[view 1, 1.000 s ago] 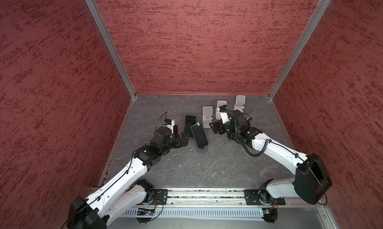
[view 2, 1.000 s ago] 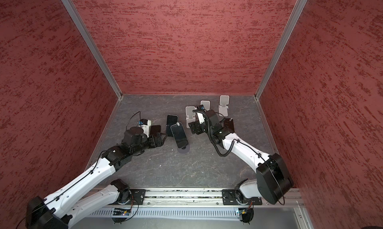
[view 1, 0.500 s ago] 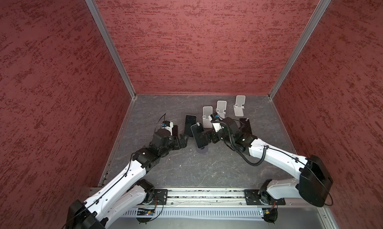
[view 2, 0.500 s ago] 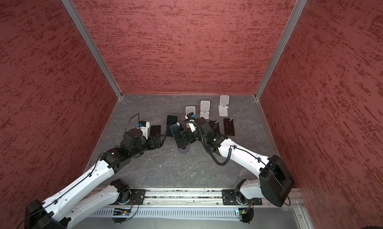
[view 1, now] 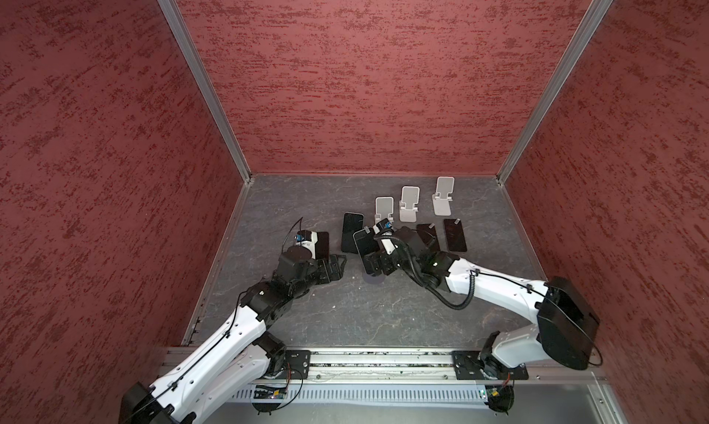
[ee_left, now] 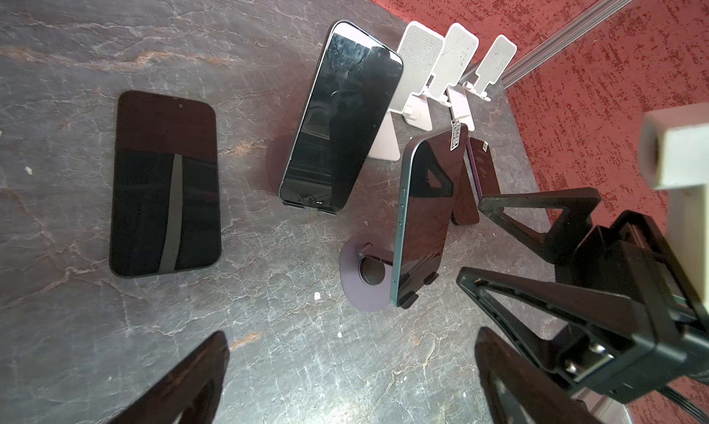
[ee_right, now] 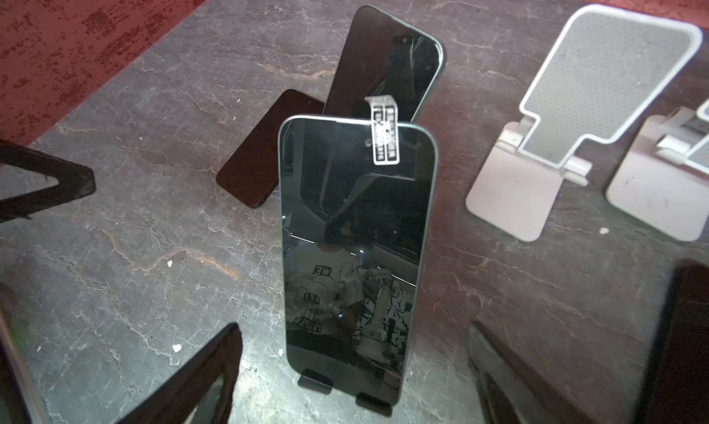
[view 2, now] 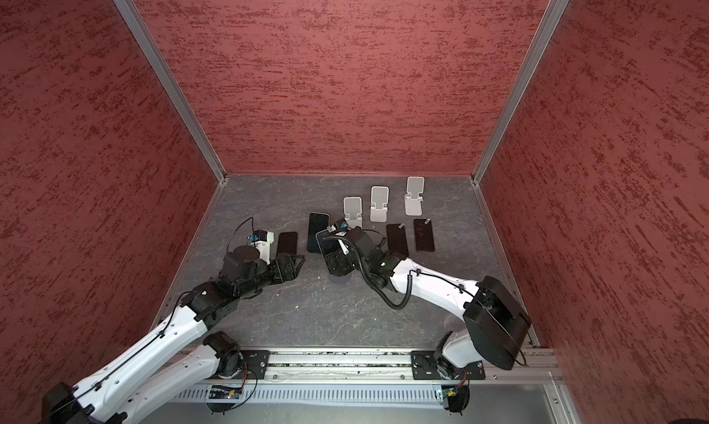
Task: Remove the phone from the phone stand
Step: 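Move the right gripper back to the phone standing in the purple stand, then close the right gripper on the top edge of the standing phone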
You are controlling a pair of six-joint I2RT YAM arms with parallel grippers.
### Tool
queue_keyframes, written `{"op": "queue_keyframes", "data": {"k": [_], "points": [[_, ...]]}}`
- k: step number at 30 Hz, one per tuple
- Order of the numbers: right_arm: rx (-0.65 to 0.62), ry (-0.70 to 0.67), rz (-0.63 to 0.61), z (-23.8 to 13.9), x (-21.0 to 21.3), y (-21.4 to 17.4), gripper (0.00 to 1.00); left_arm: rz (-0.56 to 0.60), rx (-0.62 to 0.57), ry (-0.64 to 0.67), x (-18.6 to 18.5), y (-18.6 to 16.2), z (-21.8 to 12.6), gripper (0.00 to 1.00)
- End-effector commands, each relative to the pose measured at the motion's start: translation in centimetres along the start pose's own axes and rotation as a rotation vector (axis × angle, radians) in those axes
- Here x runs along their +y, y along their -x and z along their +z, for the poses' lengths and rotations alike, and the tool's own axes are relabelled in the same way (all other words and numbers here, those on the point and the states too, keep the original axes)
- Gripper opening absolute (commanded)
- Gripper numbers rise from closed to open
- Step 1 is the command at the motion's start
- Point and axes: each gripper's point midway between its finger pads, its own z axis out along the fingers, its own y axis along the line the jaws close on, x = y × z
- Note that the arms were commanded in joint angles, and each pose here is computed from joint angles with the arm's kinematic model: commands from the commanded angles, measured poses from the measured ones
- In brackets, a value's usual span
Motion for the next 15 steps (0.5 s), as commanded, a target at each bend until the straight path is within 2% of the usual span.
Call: {"op": "queue_keyframes", "data": {"k": [1, 15], "points": [[-0.007, -0.038, -0.002, 0.5, 0.1, 0.7, 0.93, 0.006, -0.011, -0.028, -0.4, 0.0, -0.2, 1.0], [0.004, -0.041, -0.018, 2.5, 0.9, 0.8, 0.98, 0.014, -0.015, -0.022, 0.2, -0.4, -0.4, 0.99]]}}
